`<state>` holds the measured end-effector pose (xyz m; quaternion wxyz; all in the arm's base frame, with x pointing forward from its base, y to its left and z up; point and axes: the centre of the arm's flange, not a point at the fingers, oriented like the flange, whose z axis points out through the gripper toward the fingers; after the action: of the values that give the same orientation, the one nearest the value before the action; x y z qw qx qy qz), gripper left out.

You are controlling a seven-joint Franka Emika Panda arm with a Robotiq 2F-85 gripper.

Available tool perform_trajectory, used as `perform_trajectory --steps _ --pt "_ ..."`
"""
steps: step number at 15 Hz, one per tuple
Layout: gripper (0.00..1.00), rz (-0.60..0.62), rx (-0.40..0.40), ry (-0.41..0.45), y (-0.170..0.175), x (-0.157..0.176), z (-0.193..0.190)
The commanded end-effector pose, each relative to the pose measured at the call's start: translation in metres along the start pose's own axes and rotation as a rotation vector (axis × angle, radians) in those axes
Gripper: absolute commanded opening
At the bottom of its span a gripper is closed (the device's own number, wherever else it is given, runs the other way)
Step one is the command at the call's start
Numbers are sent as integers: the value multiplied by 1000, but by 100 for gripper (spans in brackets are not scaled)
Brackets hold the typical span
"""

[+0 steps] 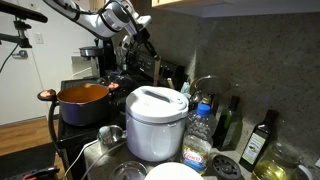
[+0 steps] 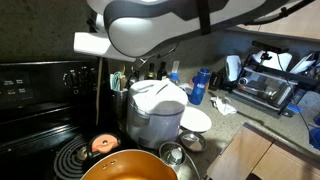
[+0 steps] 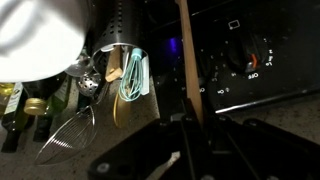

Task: Use a wooden spoon to mix in the pot then put the spoon back in the utensil holder

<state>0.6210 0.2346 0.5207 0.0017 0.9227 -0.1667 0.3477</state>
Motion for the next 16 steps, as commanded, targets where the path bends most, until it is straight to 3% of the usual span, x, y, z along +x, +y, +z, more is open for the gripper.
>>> perform_trajectory --steps 1,3,6,11,16 --pt "3 1 -17 -63 -11 18 -30" --pt "3 -16 -59 -80 -18 19 -43" --pt "3 -83 -132 -41 -33 16 -63" --pt "3 -240 -226 131 -46 0 -70" --pt "3 -271 -266 275 -39 -5 -54"
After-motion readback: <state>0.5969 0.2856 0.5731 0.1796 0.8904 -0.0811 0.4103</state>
